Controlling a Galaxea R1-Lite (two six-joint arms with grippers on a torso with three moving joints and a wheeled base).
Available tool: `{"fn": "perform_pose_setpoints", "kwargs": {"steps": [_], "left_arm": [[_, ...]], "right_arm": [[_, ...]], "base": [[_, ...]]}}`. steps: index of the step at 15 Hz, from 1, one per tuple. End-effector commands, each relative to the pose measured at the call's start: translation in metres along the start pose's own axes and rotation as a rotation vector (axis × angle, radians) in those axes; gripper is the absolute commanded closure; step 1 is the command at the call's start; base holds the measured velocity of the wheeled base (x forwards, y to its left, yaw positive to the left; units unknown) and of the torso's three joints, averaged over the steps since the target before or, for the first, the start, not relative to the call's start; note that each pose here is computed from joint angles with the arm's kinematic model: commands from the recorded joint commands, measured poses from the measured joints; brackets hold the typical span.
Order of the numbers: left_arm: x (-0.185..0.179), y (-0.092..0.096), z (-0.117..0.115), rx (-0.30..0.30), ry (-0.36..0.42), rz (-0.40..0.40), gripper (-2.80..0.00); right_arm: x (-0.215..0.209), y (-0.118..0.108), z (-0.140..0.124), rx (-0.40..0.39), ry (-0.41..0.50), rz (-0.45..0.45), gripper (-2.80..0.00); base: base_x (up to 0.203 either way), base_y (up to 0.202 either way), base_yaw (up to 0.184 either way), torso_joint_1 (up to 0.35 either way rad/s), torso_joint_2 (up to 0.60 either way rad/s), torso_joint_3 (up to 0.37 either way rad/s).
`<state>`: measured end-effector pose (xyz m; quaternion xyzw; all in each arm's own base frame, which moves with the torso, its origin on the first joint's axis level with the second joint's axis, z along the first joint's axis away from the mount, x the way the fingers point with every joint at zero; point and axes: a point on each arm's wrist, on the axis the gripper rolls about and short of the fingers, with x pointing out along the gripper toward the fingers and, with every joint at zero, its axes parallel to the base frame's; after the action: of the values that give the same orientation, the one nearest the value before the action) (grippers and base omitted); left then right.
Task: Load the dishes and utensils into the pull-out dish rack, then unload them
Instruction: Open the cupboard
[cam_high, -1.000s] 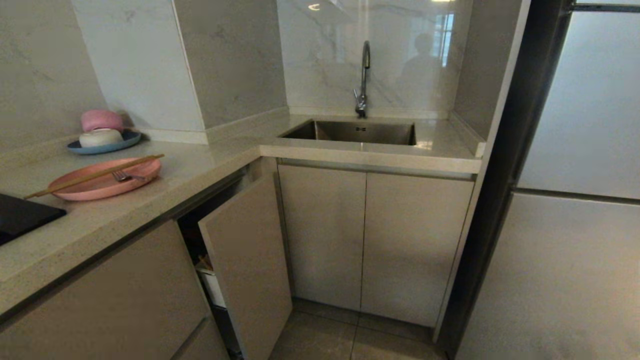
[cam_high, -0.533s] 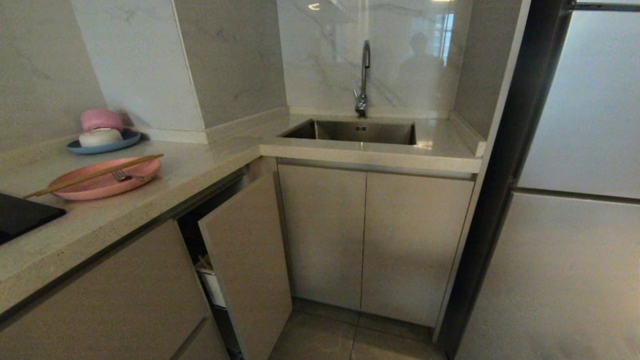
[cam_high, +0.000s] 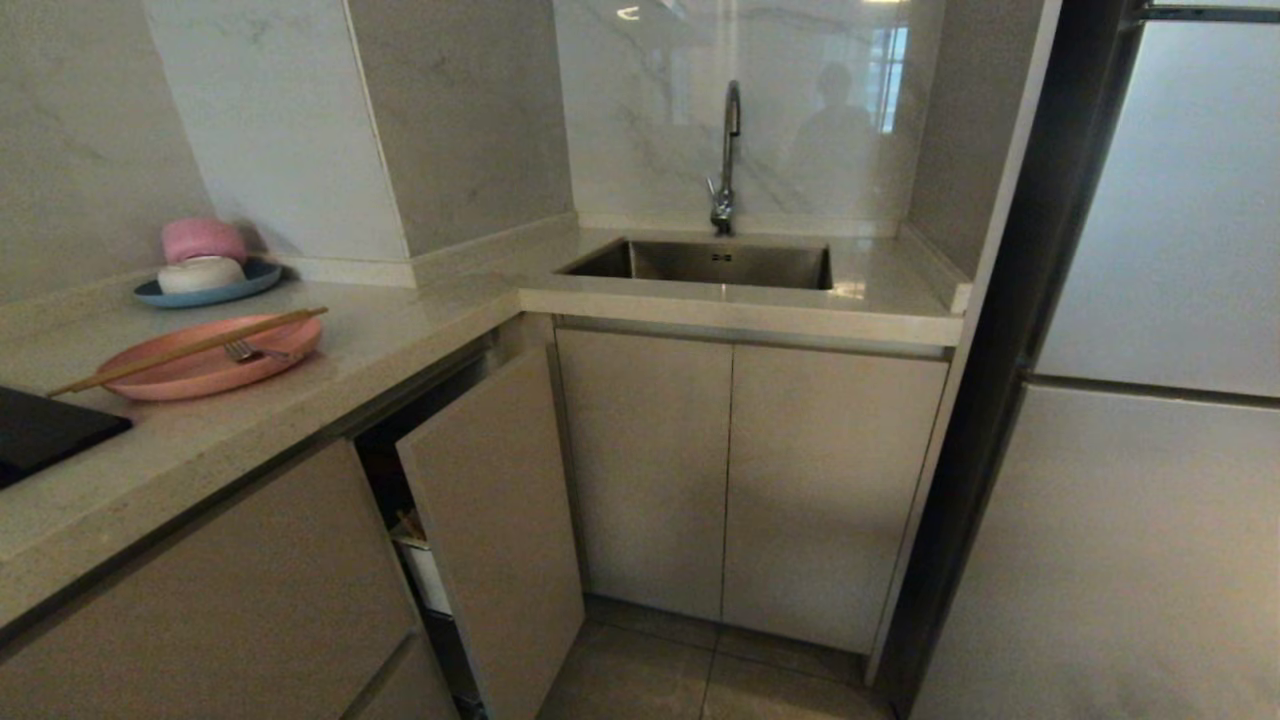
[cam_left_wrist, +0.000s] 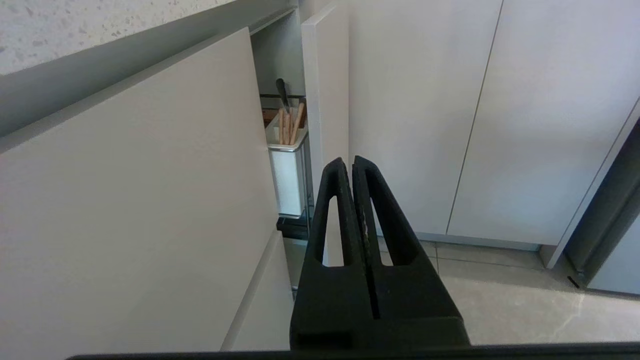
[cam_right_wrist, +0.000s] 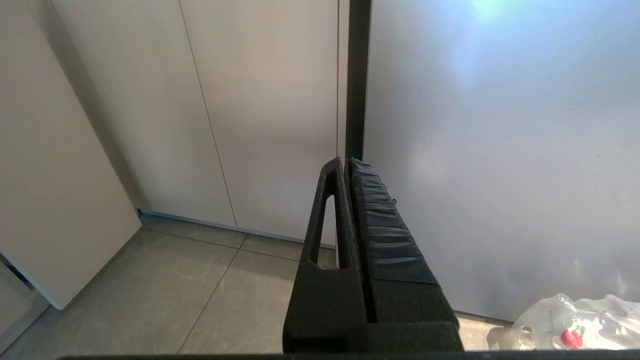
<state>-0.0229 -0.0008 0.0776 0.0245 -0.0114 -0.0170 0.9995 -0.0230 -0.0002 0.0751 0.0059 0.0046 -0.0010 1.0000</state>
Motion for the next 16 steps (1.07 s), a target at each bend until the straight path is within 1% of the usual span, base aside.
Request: {"fn": "perform_pose_setpoints", "kwargs": {"steps": [1, 2, 4, 5, 7, 10, 13, 14, 16], "left_arm": [[-0.004, 0.001, 0.015, 0.001, -0.048, 0.012, 0.00], [-0.009, 0.001, 0.028, 0.001, -0.081, 0.018, 0.00], [-0.022, 0.003, 0.064, 0.004, -0.121, 0.023, 0.00], [-0.025, 0.004, 0.084, 0.004, -0.121, 0.023, 0.00], [-0.014, 0.007, 0.134, 0.003, -0.085, 0.019, 0.00], [0.028, 0.011, 0.200, 0.004, -0.022, 0.016, 0.00], [0.086, 0.016, 0.259, 0.005, -0.005, 0.016, 0.00], [0.107, 0.017, 0.274, 0.005, 0.000, 0.010, 0.00], [0.152, 0.016, 0.291, 0.005, 0.037, -0.008, 0.00]], "right_arm": [[0.000, 0.000, 0.000, 0.000, 0.002, -0.001, 0.00], [0.000, 0.000, 0.000, 0.000, 0.001, 0.000, 0.00], [0.000, 0.000, 0.000, 0.000, 0.001, 0.000, 0.00], [0.000, 0.000, 0.000, 0.000, 0.001, 0.000, 0.00], [0.000, 0.000, 0.000, 0.000, 0.000, 0.000, 0.00], [0.000, 0.000, 0.000, 0.000, 0.001, 0.000, 0.00], [0.000, 0.000, 0.000, 0.000, 0.002, 0.000, 0.00], [0.000, 0.000, 0.000, 0.000, 0.000, 0.000, 0.00], [0.000, 0.000, 0.000, 0.000, 0.001, 0.000, 0.00]], "base": [[0.000, 0.000, 0.000, 0.000, 0.00, 0.000], [0.000, 0.000, 0.000, 0.000, 0.00, 0.000], [0.000, 0.000, 0.000, 0.000, 0.00, 0.000], [0.000, 0.000, 0.000, 0.000, 0.00, 0.000], [0.000, 0.000, 0.000, 0.000, 0.00, 0.000], [0.000, 0.000, 0.000, 0.000, 0.00, 0.000], [0.000, 0.000, 0.000, 0.000, 0.00, 0.000], [0.000, 0.000, 0.000, 0.000, 0.00, 0.000], [0.000, 0.000, 0.000, 0.000, 0.00, 0.000]]}}
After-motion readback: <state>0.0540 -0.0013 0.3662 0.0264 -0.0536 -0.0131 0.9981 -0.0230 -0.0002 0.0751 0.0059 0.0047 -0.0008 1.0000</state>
